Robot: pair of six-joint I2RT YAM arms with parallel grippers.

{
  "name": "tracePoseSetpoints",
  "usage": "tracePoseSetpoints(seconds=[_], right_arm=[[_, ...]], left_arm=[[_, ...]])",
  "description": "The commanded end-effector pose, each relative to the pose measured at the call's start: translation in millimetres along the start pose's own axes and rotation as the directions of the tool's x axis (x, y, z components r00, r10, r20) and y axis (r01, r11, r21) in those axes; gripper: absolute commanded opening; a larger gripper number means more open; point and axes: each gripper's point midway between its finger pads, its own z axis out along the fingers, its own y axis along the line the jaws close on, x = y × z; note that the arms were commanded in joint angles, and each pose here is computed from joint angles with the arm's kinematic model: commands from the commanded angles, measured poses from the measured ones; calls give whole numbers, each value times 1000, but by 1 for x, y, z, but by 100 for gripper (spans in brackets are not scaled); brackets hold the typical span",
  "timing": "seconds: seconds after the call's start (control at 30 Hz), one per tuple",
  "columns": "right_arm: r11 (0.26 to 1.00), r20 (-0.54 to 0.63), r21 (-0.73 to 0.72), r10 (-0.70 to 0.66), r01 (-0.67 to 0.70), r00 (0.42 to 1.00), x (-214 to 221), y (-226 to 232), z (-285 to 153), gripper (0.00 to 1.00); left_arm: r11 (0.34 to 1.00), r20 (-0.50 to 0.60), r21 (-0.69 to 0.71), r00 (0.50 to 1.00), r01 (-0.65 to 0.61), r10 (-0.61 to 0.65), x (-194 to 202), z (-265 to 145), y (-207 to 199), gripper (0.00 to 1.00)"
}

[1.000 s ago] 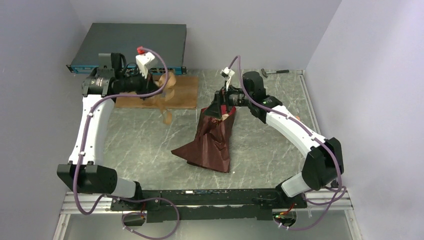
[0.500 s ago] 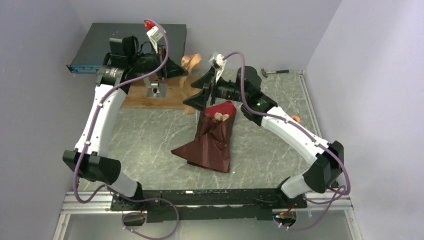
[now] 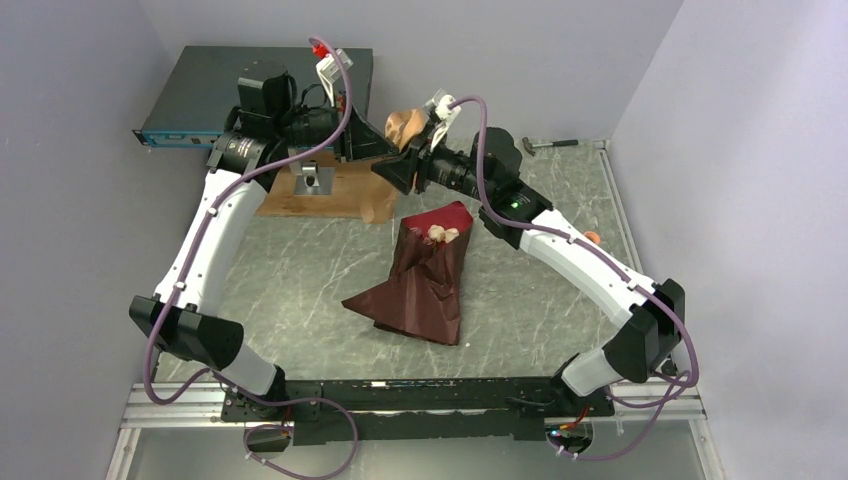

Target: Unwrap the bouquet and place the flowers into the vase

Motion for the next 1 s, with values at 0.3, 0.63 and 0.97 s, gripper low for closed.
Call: tracePoseSetpoints(seconds=[0.3, 0.63, 0.97], right_arm=[[979, 76, 156, -145, 132, 986, -44, -17, -37, 0], [930, -70, 324, -158, 172, 985, -49, -100, -129, 0], [816, -346, 542, -2, 202, 938, -15, -227, -244, 0]], left_arm=[[999, -15, -7, 999, -48, 48, -1, 3, 0, 32], [981, -73, -72, 982, -178, 172, 9, -1, 18, 86], [918, -348, 10, 859, -396, 375, 112, 3, 31, 90]])
